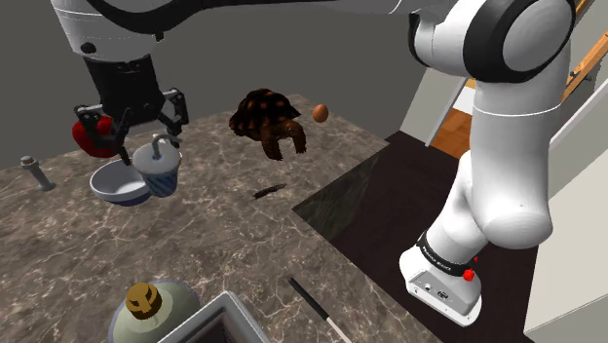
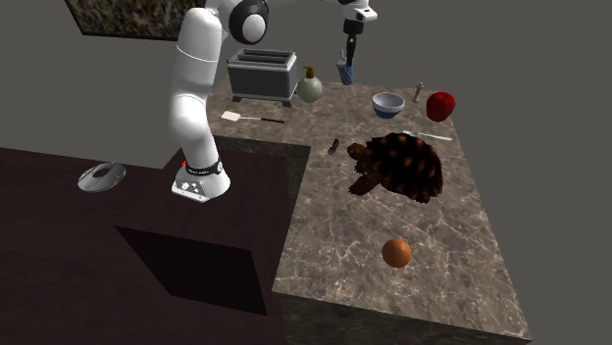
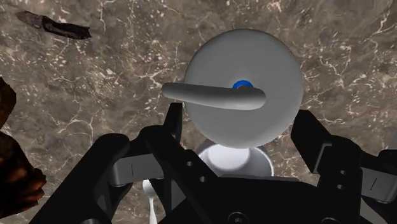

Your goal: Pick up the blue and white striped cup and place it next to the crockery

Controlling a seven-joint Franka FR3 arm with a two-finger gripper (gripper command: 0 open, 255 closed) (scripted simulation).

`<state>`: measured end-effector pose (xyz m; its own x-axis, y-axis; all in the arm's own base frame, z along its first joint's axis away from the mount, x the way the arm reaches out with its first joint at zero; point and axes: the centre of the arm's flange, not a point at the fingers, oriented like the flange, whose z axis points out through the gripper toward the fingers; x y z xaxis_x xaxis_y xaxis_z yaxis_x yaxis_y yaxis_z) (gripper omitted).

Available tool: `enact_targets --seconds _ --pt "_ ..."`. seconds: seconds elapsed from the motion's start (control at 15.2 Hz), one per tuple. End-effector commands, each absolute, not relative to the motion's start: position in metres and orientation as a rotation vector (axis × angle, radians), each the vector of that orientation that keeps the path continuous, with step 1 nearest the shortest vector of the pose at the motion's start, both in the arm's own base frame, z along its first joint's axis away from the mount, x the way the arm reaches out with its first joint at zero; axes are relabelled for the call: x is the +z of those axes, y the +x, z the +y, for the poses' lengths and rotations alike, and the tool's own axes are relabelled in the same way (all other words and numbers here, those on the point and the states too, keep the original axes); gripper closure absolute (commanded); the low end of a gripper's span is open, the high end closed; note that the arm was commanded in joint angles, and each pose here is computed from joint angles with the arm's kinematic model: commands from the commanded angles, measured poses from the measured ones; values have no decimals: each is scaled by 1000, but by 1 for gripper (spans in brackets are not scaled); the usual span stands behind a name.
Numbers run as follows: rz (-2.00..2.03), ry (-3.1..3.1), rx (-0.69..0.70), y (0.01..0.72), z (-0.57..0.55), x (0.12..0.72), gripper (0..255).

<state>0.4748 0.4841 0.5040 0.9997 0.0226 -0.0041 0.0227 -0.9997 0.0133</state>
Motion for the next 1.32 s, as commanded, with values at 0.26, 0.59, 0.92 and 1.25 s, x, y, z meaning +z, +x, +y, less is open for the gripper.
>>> enact_targets --seconds 0.26,0.59,0.92,1.25 --pt "32 3128 -6 466 563 496 255" --pt "32 3128 -6 464 580 474 255" --pt "32 3128 -6 464 580 447 255" --pt "32 3128 -6 464 580 421 255"
